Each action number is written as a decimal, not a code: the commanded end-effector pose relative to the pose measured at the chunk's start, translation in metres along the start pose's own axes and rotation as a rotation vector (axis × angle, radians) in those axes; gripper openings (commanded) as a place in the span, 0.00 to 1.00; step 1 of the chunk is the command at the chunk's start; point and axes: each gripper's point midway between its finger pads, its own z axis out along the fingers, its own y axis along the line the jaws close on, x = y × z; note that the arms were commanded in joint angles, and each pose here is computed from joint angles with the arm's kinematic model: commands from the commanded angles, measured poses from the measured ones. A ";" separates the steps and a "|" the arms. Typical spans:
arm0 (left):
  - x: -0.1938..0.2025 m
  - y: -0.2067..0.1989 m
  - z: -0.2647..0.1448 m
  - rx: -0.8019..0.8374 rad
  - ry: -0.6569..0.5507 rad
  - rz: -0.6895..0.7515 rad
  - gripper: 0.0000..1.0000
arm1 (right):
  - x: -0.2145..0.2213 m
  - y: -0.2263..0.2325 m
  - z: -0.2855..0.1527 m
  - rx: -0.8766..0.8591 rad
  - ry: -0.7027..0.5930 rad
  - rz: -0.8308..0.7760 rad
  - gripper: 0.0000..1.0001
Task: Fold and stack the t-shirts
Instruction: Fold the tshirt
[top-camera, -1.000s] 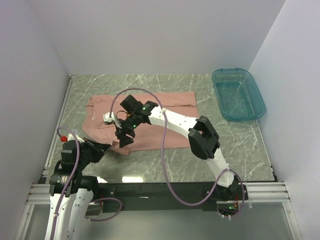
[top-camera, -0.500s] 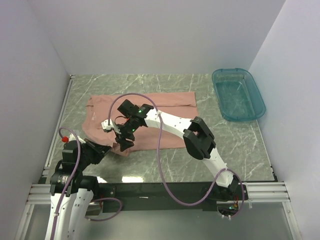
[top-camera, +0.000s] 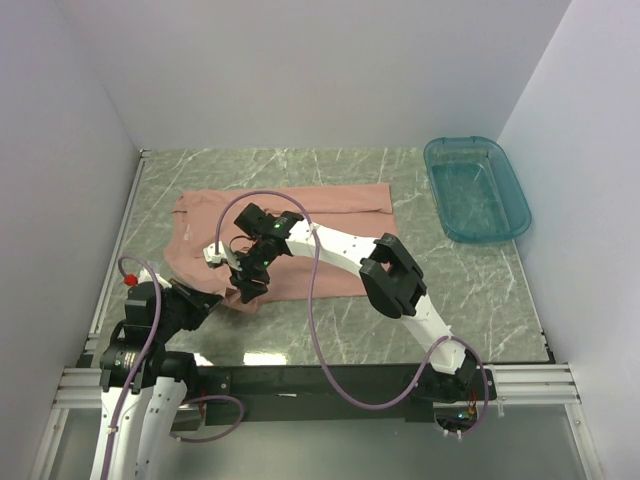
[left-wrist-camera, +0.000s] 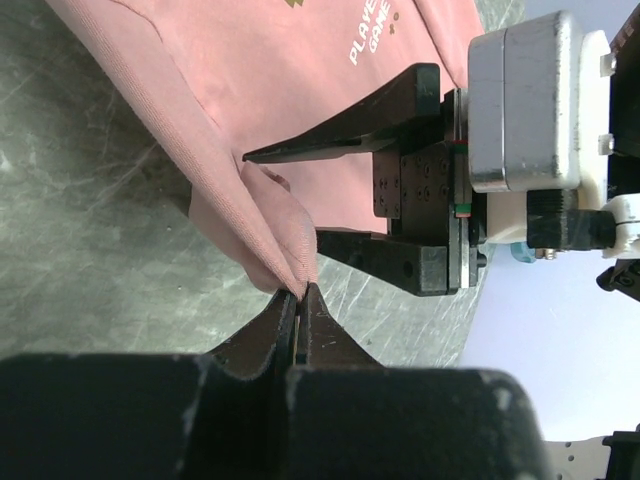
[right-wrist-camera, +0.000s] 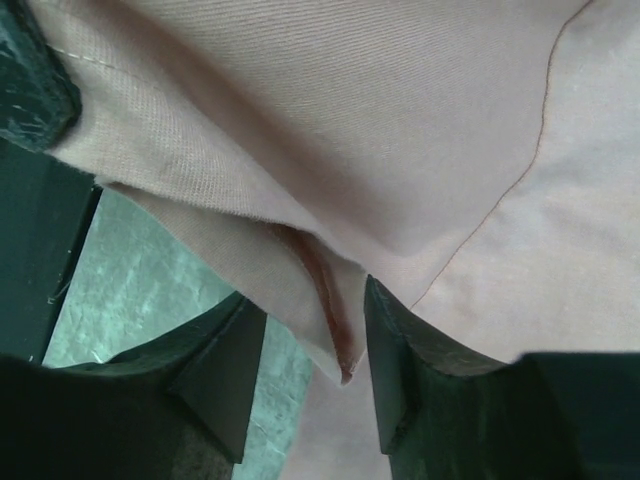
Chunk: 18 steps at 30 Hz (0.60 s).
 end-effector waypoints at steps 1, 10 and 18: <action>-0.006 -0.013 -0.007 0.051 -0.026 0.027 0.00 | -0.023 0.003 -0.004 -0.014 -0.048 -0.047 0.50; -0.006 -0.015 -0.008 0.056 -0.029 0.029 0.00 | -0.025 0.013 -0.005 -0.035 -0.043 -0.061 0.32; -0.008 -0.010 -0.009 0.034 -0.042 0.023 0.00 | -0.023 0.019 -0.028 0.075 -0.016 -0.067 0.08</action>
